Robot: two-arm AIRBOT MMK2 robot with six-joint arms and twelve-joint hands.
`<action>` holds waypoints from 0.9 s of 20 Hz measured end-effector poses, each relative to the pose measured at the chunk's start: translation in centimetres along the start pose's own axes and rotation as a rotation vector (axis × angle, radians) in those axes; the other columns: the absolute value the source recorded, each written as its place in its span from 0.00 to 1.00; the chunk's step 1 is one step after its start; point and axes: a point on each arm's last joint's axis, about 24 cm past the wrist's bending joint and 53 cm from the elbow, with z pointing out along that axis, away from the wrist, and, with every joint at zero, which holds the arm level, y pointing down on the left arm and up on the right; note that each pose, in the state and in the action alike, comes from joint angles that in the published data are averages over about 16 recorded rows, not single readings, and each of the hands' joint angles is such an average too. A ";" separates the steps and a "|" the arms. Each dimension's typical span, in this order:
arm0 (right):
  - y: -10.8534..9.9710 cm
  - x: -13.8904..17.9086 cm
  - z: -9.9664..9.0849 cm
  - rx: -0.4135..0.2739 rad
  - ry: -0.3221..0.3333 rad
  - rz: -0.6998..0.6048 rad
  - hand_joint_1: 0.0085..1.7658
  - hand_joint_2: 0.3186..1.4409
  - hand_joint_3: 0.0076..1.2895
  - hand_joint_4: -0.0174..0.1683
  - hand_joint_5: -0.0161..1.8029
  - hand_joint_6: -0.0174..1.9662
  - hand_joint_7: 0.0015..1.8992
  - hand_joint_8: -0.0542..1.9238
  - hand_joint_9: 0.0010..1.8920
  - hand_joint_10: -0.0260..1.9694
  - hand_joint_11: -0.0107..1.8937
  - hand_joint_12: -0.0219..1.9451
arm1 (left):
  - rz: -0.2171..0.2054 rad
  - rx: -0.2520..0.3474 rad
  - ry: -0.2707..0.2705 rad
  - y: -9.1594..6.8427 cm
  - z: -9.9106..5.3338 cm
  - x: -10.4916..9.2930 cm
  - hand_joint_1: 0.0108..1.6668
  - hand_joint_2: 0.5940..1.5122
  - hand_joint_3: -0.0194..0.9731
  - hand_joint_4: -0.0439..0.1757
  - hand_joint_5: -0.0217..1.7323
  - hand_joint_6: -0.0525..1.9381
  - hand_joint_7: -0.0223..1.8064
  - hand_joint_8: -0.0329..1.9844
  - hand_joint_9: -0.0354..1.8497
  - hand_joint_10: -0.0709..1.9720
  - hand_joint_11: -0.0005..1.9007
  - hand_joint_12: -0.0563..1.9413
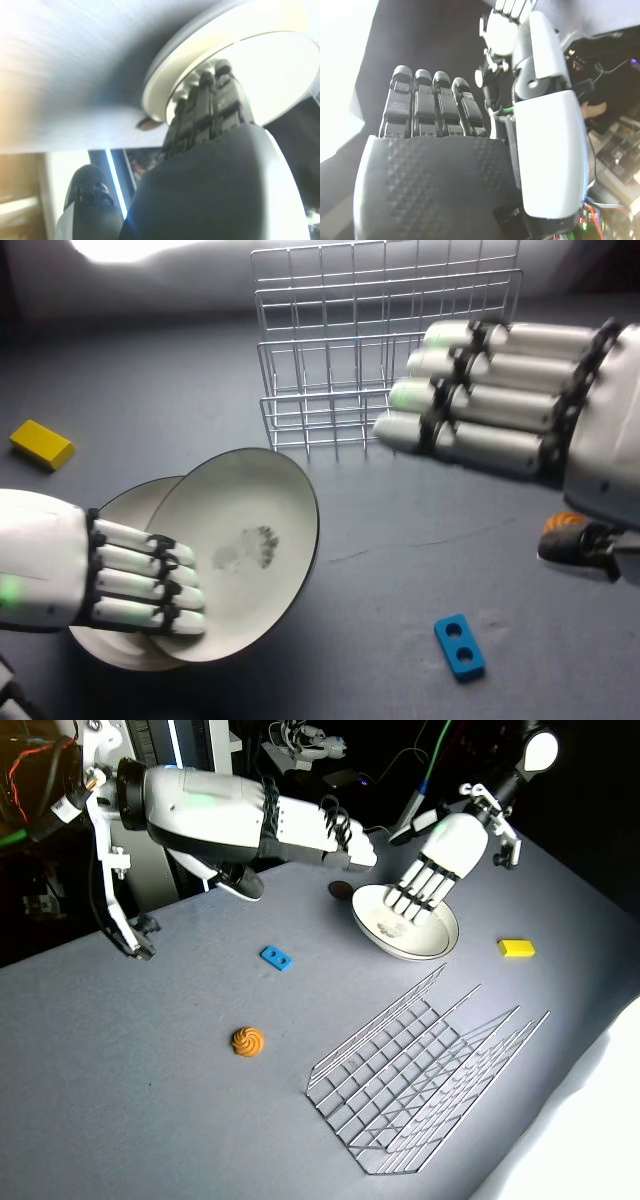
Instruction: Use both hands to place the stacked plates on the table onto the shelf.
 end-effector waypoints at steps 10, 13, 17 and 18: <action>-0.2 5.4 5.4 -0.041 0.077 -0.055 0.64 0.65 0.01 0.11 0.02 0.02 0.01 0.03 0.01 0.02 0.02 0.01 | 0.003 0.032 -0.017 -1.8 1.8 -1.0 0.00 0.48 0.04 0.16 0.01 0.01 0.02 0.01 0.02 0.04 0.01 0.03; -0.1 6.9 7.4 -0.060 0.090 -0.059 0.64 0.66 0.01 0.11 0.02 0.02 0.01 0.03 0.01 0.02 0.02 0.01 | 0.000 0.033 -0.015 -1.8 1.8 -0.9 0.00 0.48 0.04 0.16 0.01 0.01 0.02 0.01 0.02 0.04 0.01 0.03; -0.3 8.5 10.0 -0.075 0.099 -0.055 0.65 0.67 0.01 0.11 0.02 0.02 0.01 0.03 0.01 0.02 0.02 0.01 | -0.004 0.034 -0.014 -1.8 1.8 -0.8 0.00 0.48 0.04 0.16 0.01 0.01 0.02 0.01 0.02 0.03 0.01 0.03; -0.3 8.8 10.6 -0.078 0.100 -0.053 0.65 0.68 0.01 0.11 0.02 0.02 0.01 0.03 0.01 0.02 0.02 0.01 | -0.005 0.034 -0.014 -1.8 1.8 -0.8 0.00 0.48 0.04 0.16 0.01 0.01 0.02 0.01 0.02 0.03 0.01 0.03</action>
